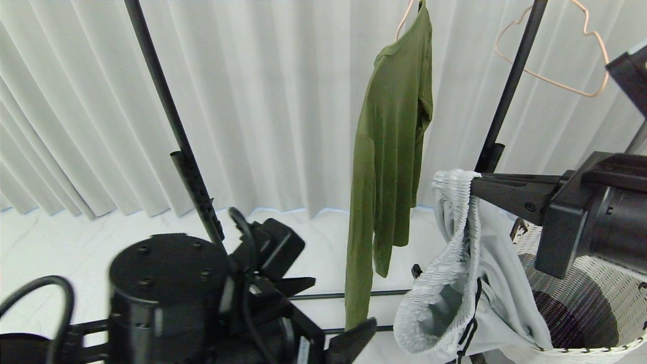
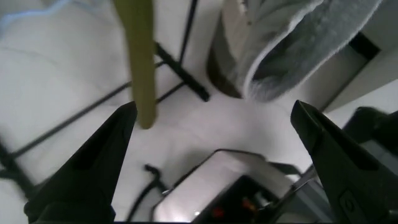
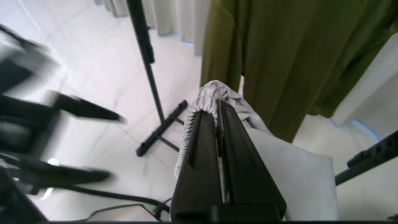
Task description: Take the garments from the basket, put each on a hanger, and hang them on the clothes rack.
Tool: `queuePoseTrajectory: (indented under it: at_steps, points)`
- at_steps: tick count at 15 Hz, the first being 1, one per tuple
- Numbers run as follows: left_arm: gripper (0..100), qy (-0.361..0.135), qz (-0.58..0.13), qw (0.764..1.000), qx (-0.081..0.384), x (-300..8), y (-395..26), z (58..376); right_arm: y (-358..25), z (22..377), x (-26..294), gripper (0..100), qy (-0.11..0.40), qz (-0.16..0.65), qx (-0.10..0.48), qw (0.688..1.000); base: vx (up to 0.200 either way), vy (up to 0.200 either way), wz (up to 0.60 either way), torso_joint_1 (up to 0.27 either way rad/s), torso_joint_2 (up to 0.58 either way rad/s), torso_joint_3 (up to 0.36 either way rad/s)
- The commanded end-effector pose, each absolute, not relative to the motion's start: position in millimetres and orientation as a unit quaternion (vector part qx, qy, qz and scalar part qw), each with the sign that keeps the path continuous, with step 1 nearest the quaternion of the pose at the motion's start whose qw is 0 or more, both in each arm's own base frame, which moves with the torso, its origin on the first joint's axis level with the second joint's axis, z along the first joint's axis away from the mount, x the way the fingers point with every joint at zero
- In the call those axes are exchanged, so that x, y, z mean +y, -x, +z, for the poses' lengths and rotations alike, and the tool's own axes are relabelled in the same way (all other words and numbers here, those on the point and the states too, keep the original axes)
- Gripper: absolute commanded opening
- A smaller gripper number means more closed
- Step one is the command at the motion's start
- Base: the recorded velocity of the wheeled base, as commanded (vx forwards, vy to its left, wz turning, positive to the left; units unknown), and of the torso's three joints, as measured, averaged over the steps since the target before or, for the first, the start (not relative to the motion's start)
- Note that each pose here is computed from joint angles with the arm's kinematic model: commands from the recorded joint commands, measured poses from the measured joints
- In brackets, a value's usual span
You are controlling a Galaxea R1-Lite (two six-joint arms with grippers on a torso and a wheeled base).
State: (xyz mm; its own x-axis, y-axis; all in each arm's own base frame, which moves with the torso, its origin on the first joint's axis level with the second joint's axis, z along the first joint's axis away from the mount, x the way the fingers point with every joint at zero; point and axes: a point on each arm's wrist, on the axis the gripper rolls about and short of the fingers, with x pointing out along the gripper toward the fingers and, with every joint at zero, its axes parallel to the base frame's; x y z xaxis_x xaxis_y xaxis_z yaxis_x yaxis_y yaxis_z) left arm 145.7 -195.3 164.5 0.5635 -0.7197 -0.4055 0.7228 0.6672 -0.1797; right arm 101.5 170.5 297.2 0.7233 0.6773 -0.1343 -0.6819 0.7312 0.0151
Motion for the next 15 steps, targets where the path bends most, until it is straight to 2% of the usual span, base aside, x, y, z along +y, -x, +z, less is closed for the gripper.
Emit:
queuePoseTrajectory:
  at_steps: [1, 3, 6, 11, 12, 15]
  points:
    - [100, -0.008, -0.434, 0.862, 0.263, -248.2, -160.5, 128.3, -99.0, 300.0, 167.3, 0, 0.013, 0.368, 0.060, 0.928, 0.000, 0.000, 0.00, 0.000, 0.00, 0.000]
    - [100, -0.004, -0.435, 0.860, 0.268, -258.2, -173.1, 108.5, -98.7, 299.9, 167.4, 0, 0.013, 0.368, 0.061, 0.928, 0.000, 0.000, 0.00, 0.000, 0.00, 0.000]
    - [100, 0.004, -0.414, 0.871, 0.262, -263.5, -197.9, 81.0, -96.4, 302.1, 165.5, 0, 0.010, 0.371, 0.056, 0.927, 0.000, 0.000, 0.00, 0.000, 0.00, 0.000]
    - [100, -0.006, -0.398, 0.871, 0.286, -261.7, -205.0, 58.4, -94.6, 303.5, 162.8, 0, 0.008, 0.372, 0.053, 0.927, 0.000, 0.000, 0.00, 0.000, 0.00, 0.000]
    - [0, -0.008, -0.397, 0.871, 0.287, -261.2, -204.1, 57.5, -94.9, 303.5, 162.7, 0, 0.008, 0.371, 0.053, 0.927, 0.000, 0.000, 0.00, 0.000, 0.00, 0.000]
    - [0, -0.030, -0.371, 0.879, 0.299, -252.6, -191.9, 49.6, -95.4, 301.0, 163.1, 0, 0.011, 0.371, 0.057, 0.927, 0.000, 0.000, 0.00, 0.000, 0.00, 0.000]
